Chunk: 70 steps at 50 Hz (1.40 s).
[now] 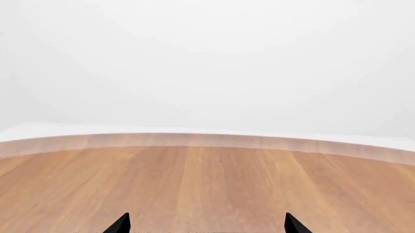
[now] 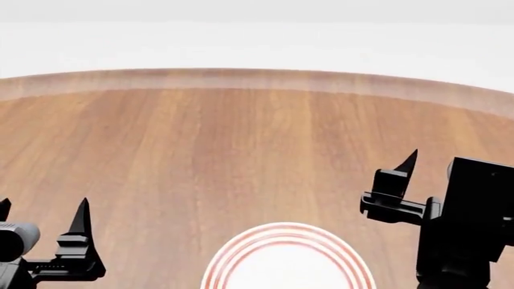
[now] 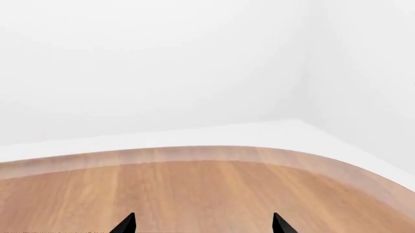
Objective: Pick up the red mug and put it on the plate
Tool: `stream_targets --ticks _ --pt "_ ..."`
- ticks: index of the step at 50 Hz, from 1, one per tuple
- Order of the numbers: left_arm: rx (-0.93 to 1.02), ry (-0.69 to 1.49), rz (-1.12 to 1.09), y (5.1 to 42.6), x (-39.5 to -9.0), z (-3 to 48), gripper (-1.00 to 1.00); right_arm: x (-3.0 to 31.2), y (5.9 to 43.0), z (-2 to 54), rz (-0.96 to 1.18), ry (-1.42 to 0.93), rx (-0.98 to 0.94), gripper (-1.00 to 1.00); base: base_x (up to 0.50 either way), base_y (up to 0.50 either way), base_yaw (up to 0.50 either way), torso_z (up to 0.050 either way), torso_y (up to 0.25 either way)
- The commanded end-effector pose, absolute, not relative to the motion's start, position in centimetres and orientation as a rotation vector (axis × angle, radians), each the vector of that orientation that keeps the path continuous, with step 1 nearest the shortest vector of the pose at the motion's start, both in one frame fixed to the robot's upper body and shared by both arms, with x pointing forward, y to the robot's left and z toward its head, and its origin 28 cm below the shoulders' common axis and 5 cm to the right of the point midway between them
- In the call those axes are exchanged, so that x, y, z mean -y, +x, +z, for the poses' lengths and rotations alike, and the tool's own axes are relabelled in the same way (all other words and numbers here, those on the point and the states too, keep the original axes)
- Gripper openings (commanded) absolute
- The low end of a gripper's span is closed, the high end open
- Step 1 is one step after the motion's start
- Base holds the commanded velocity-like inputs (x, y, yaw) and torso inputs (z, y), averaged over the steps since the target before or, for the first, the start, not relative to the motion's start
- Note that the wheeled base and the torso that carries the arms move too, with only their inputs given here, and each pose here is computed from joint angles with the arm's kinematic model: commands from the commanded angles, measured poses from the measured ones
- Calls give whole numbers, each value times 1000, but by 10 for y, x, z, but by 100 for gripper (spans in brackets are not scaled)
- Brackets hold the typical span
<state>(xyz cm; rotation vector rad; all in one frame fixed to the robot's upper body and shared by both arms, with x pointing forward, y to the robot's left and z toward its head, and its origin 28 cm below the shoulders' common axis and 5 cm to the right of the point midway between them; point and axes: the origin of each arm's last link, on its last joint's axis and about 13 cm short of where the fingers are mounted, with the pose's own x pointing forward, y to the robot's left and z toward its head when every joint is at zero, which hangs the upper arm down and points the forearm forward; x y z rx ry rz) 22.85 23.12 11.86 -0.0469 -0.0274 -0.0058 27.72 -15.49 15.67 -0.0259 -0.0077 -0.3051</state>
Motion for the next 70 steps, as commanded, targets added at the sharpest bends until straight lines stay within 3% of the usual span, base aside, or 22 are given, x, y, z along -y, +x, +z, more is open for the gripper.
stream_targets --ticks 1,9,17,41,70 --pt "23 -49 -4 229 -231 117 100 155 278 155 -317 -29 7 100 0 0 0 0 0" --pt "14 -70 30 230 -232 117 100 155 279 154 -318 -32 4 100 0 0 0 0 0" --pt "5 -122 501 245 -243 113 100 154 282 150 -322 -34 -6 100 0 0 0 0 0" --pt "-89 -136 571 240 -266 90 100 152 286 142 -311 -30 -23 100 0 0 0 0 0" --pt "-267 -153 552 260 -271 45 100 150 289 135 -302 -30 -45 100 0 0 0 0 0"
